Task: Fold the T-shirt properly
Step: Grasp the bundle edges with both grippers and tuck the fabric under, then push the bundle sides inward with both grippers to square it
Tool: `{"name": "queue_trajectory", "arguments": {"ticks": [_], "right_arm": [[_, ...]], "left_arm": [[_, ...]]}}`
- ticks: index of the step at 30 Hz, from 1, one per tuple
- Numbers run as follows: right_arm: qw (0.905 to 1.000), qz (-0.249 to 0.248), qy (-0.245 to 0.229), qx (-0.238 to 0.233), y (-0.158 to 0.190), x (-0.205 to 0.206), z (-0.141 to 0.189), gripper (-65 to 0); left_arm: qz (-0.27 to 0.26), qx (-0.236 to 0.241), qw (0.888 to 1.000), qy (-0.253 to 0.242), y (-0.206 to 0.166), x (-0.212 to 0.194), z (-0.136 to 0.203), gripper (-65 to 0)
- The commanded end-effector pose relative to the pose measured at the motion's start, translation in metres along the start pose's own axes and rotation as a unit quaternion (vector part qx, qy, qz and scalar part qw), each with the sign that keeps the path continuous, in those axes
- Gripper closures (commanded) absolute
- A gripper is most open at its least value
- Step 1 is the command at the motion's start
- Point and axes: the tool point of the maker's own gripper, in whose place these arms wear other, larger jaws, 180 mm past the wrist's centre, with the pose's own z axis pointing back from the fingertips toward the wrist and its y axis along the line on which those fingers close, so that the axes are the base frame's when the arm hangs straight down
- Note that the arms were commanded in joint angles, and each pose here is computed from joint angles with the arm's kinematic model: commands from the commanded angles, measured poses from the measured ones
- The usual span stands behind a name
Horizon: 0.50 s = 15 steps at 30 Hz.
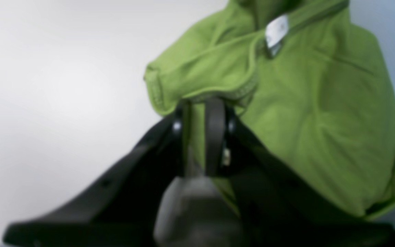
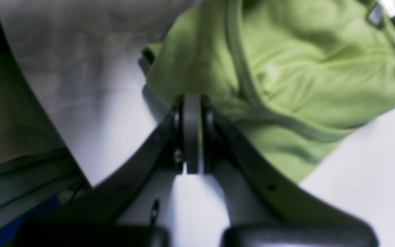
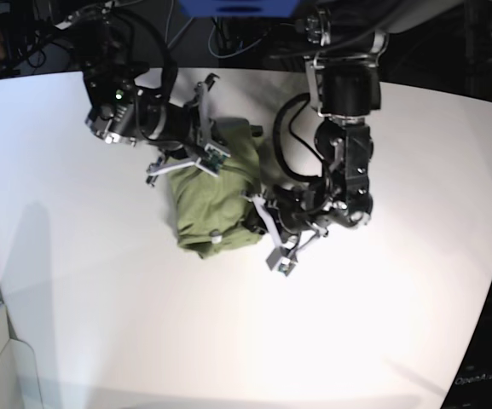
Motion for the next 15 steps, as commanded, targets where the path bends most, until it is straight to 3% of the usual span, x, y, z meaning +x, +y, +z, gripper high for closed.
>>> {"name": "queue_trajectory", "arguments": {"ticks": [1,15], "right_arm": [[0.9995,0.002,-0.031,-0.007,-0.003,0.017,0.006,0.0],[0.9977,0.004,-0.065,-0.018,-0.008,0.046,0.008,0.0]], "left_arm": [[-0.009,0.000,1.000,-0.030,0.003,0.026,0.003,-7.8],[-0.004,-0.006,1.000,-0.021,0.002,0.021,-0.002,-7.8]]}}
